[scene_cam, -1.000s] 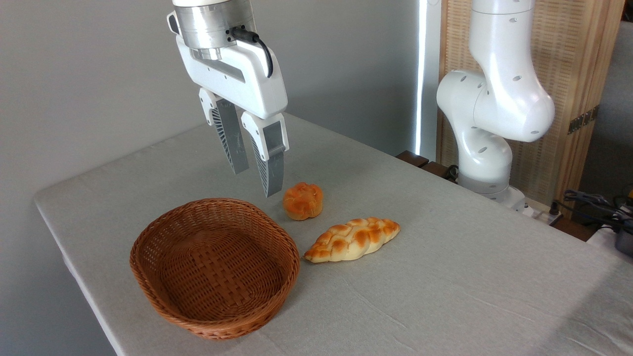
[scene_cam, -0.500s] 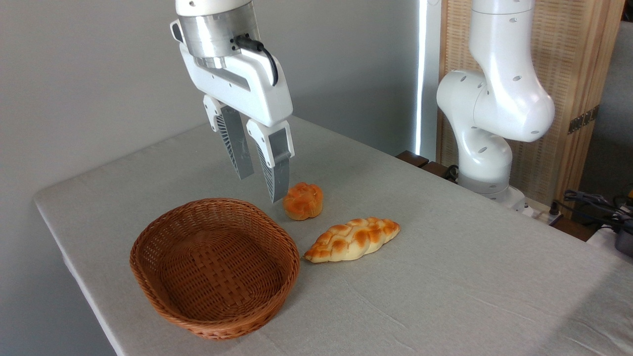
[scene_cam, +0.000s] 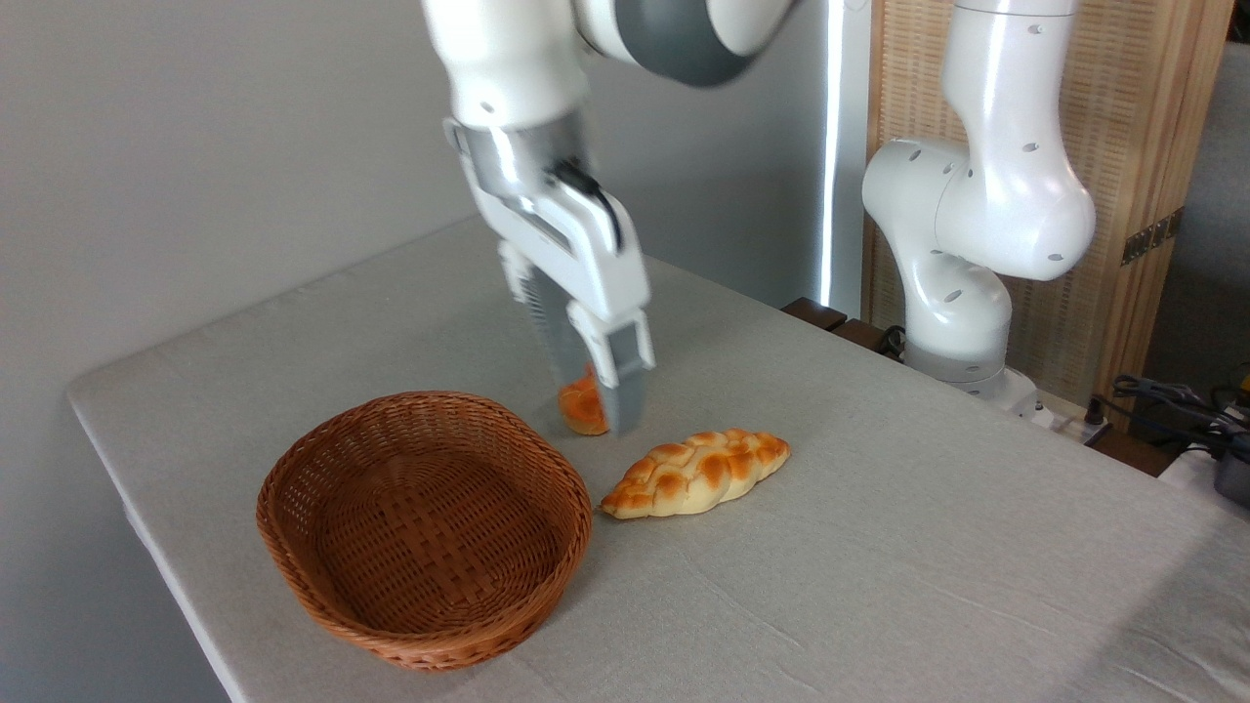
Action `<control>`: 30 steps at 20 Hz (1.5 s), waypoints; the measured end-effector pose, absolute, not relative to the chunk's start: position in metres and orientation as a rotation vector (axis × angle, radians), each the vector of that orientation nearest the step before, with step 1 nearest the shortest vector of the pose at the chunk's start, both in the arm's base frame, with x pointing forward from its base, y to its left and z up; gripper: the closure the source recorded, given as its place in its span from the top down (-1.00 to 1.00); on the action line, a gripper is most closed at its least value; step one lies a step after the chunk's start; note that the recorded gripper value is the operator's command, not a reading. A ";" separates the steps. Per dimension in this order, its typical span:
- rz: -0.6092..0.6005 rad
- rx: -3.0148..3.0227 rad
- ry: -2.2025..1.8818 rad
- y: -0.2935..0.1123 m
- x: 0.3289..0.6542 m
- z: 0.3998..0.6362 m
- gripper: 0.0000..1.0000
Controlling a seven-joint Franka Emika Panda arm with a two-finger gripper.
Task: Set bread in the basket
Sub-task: 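Move the open gripper down toward the croissant-shaped bread roll, then close the gripper on the middle of the croissant roll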
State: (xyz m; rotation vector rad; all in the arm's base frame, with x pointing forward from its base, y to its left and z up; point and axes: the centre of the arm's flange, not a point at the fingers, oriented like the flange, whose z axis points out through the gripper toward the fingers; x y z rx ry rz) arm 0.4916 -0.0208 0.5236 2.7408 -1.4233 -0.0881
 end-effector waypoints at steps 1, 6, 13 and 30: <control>-0.115 2.717 -1.443 -0.019 0.480 0.512 1.00; -0.137 2.660 -1.509 -0.015 0.447 0.471 1.00; -0.215 2.649 -1.579 -0.008 0.427 0.427 1.00; -0.283 2.610 -1.615 -0.019 0.423 0.399 -0.34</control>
